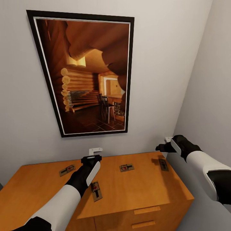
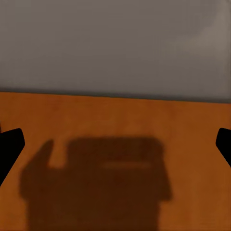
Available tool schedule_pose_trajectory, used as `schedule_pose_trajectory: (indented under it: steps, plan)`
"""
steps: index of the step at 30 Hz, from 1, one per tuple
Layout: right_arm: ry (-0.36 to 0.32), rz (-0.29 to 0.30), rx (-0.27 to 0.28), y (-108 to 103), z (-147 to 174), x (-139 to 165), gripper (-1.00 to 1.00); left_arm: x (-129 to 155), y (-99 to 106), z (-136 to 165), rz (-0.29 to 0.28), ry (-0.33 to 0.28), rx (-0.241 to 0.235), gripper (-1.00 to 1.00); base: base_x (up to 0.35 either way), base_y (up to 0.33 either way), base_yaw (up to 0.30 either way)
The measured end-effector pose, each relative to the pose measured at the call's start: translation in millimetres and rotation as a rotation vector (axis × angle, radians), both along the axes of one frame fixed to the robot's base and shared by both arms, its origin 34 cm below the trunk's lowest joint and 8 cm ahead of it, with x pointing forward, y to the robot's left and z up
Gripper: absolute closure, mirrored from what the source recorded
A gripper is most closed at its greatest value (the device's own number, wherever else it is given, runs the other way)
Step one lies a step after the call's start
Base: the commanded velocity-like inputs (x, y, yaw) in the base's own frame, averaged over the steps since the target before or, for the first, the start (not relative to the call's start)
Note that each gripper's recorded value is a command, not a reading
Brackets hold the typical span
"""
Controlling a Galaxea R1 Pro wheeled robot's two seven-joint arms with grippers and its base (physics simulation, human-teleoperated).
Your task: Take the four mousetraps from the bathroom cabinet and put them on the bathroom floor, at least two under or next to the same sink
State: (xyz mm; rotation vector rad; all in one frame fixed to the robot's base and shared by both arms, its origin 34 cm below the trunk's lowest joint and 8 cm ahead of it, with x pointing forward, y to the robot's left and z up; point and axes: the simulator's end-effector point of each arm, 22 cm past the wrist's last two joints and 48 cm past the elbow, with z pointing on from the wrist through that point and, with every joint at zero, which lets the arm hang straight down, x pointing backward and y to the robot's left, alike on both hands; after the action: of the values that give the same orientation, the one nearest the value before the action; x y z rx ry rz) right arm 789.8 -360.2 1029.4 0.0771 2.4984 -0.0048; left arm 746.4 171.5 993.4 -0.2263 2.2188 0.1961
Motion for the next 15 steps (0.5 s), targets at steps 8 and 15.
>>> schedule_pose_trajectory:
  steps: [8, 15]
  plan:
    - [0.01, -0.006, 0.0, -3.1, -3.7, -2.8, -1.0, 0.2, -0.3, 0.2, 0.0, -0.002, 0.0, -1.0, 0.0, 0.0, 0.0]
    - [0.019, -0.009, 0.002, -3.5, -7.4, -5.1, -1.0, 0.3, -0.2, 0.4, 0.0, -0.002, 0.0, -1.0, 0.0, 0.0, 0.0]
